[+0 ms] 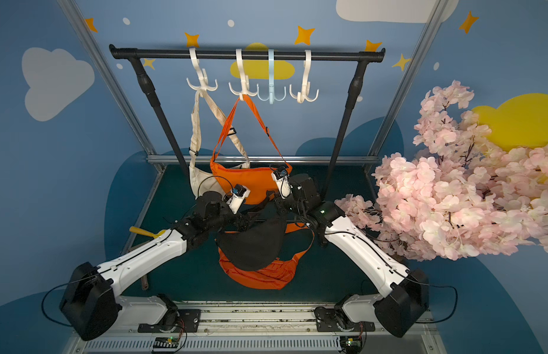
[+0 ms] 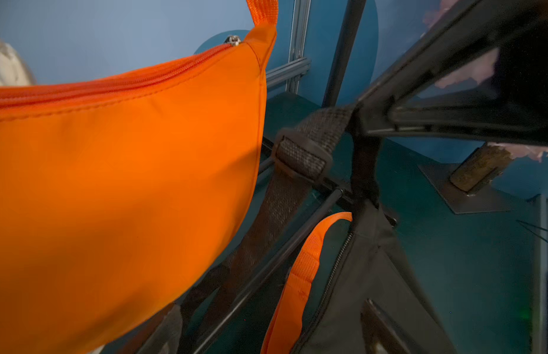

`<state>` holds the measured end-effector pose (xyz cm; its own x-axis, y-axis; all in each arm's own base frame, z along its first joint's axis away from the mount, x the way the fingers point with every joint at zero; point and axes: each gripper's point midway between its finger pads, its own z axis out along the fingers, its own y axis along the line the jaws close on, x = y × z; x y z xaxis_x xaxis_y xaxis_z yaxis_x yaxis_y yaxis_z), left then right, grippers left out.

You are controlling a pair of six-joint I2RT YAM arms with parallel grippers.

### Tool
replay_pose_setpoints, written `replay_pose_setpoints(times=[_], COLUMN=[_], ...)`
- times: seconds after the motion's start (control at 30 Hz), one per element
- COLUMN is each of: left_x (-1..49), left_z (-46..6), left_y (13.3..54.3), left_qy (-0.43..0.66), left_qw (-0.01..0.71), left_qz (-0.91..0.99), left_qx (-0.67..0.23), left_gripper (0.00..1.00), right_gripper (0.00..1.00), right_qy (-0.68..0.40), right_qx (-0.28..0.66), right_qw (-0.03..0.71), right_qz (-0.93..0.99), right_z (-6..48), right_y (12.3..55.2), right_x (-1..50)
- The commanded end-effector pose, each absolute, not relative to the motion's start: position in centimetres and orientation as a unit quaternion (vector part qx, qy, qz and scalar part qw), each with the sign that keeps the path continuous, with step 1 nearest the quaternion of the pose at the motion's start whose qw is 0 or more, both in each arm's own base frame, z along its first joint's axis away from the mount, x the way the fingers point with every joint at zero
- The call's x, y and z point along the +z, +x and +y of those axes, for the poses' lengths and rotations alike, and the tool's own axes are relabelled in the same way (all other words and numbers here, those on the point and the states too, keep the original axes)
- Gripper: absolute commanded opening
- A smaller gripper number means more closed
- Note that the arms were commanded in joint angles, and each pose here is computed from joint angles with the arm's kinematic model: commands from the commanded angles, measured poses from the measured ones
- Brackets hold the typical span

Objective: Hang the bag on a hook
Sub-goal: Pick up the bag from the bag.

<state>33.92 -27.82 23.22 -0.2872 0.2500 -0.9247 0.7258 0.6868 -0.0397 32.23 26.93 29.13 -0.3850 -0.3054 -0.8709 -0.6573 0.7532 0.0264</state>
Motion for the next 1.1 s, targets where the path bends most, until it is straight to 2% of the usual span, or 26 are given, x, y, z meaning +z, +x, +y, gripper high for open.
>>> replay_pose_setpoints(times=[0.0,0.23,0.3,0.5,0.53,0.6,0.63,0.67,0.9,1.07], left_x=[26.6,24.0,23.4,23.5,23.7,24.5,25.1,25.7,31.2,36.4], left_z=[-29.2,-30.0,-29.5,-27.8,-27.5,-27.0,-26.7,-26.4,-23.6,-22.5], left_y=[35.6,38.3,39.3,40.7,40.6,40.4,40.4,40.2,38.8,36.8], left_qy=[0.318,0.303,0.286,0.262,0.262,0.257,0.253,0.25,0.229,0.227], left_qw=[0.557,0.555,0.556,0.552,0.552,0.557,0.565,0.571,0.615,0.638], left_qz=[0.729,0.748,0.758,0.779,0.78,0.778,0.774,0.771,0.747,0.725], left_qx=[-0.237,-0.205,-0.184,-0.139,-0.137,-0.135,-0.132,-0.129,-0.102,-0.124], left_gripper=[0.91,0.9,0.85,0.53,0.45,0.2,0.12,0.09,0.08,0.07], right_gripper=[0.0,0.0,0.0,0.0,0.0,0.0,0.0,0.0,0.0,0.0], right_qy=[-0.312,-0.319,-0.319,-0.306,-0.304,-0.302,-0.302,-0.301,-0.279,-0.259], right_qx=[0.218,0.226,0.228,0.232,0.231,0.233,0.234,0.236,0.211,0.186], right_qw=[0.506,0.519,0.522,0.539,0.543,0.547,0.55,0.552,0.56,0.537], right_qz=[0.774,0.76,0.757,0.75,0.748,0.745,0.742,0.741,0.751,0.781], right_z=[27.7,27.6,27.4,26.6,26.4,26.2,26.2,26.1,25.1,24.8], right_y=[31.2,30.0,29.6,29.0,28.9,28.7,28.6,28.5,29.3,31.4], right_x=[33.2,34.7,35.1,36.5,36.8,37.2,37.5,37.7,38.1,35.1])
